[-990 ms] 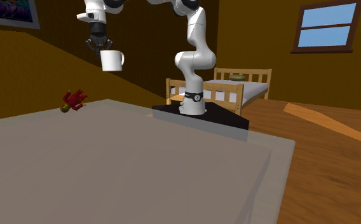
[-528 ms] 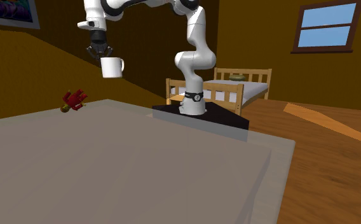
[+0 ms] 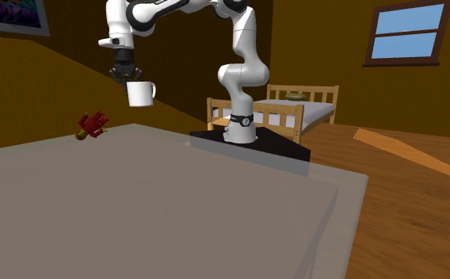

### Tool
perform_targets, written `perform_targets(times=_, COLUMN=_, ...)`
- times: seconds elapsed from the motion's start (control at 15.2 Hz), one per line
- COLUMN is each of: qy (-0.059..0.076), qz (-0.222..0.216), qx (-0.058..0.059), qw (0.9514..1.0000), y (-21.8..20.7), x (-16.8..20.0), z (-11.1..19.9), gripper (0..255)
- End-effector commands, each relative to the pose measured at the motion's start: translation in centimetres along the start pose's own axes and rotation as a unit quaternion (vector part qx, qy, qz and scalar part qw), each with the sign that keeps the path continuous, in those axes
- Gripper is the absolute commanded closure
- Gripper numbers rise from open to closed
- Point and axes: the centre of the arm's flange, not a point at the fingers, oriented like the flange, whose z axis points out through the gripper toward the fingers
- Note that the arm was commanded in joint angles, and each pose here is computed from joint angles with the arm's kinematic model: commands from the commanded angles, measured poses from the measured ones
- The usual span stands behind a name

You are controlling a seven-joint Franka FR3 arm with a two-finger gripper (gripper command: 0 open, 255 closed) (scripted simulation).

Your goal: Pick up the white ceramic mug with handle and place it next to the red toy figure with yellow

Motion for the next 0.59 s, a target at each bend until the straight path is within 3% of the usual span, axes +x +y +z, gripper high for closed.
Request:
perform_targets(times=0.0, qy=0.000, qz=0.000, qx=0.000, qw=1.0000, y=0.1, x=-0.2, z=1.2, gripper=255)
perform_targets(times=0.53, qy=0.000, qz=0.000, qx=0.000, qw=1.0000, y=0.1, x=-0.4, z=5.4, gripper=255)
